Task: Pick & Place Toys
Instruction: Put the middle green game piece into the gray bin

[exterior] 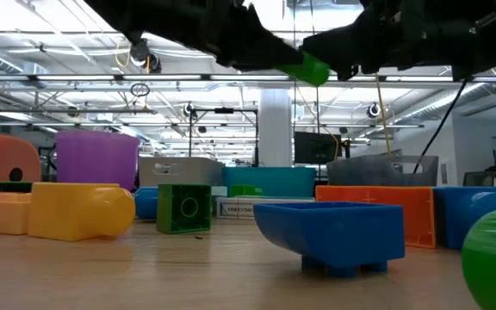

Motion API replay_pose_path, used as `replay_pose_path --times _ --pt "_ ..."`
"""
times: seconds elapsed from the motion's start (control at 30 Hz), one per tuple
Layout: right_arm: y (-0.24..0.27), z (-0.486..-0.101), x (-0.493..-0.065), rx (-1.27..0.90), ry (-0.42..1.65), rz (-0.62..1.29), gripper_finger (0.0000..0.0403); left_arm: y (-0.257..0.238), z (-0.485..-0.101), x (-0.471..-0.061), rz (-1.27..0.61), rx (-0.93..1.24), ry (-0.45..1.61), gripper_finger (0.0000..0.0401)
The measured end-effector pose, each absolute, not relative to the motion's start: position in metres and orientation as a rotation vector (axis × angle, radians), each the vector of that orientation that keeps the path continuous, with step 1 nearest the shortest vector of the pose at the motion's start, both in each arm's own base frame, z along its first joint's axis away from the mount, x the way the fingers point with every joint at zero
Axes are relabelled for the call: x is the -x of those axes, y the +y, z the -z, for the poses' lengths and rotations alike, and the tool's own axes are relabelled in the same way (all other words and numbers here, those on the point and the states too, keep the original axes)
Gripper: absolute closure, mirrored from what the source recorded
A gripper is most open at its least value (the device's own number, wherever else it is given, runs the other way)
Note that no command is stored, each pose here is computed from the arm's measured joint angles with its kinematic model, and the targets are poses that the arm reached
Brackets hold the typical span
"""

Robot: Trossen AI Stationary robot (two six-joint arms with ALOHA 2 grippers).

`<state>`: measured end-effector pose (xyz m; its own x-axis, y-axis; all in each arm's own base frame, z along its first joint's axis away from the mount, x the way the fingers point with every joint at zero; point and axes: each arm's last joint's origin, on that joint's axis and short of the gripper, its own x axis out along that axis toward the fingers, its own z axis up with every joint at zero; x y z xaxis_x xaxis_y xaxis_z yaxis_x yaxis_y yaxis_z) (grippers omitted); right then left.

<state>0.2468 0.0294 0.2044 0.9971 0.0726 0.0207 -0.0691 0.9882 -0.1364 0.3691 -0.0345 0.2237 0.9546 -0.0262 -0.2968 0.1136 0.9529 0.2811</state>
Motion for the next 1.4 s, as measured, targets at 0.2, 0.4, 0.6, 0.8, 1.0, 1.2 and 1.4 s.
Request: replay_pose_path --times 0.2,0.4,0.6,0.8,1.0,1.2,1.4 --pt "0.029 -0.209 -0.243 0.139 -0.032 -0.073 0.0242 -0.029 -0.227 -0.366 0.005 -0.326 0.327 0.0297" --pt "0.028 -0.22 -0.234 0.16 -0.035 -0.072 0.0224 -0.018 -0.235 -0.358 -0.035 -0.345 0.368 0.0367" --pt "0.027 -0.225 -0.227 0.166 -0.022 -0.073 0.0226 -0.008 -0.24 -0.355 -0.077 -0.347 0.379 0.0378" --pt "0.027 -0.224 -0.222 0.169 0.034 -0.078 0.023 -0.002 -0.25 -0.344 -0.182 -0.443 0.432 0.038" --pt "0.026 -0.223 -0.219 0.149 0.061 -0.079 0.0227 0.012 -0.275 -0.32 -0.283 -0.491 0.48 0.0384" --pt "0.026 -0.218 -0.219 0.132 0.119 -0.08 0.0233 0.05 -0.285 -0.293 -0.46 -0.459 0.604 0.0356" --pt "0.026 -0.21 -0.218 0.063 0.205 -0.075 0.0234 0.098 -0.27 -0.278 -0.526 -0.322 0.746 0.0384"
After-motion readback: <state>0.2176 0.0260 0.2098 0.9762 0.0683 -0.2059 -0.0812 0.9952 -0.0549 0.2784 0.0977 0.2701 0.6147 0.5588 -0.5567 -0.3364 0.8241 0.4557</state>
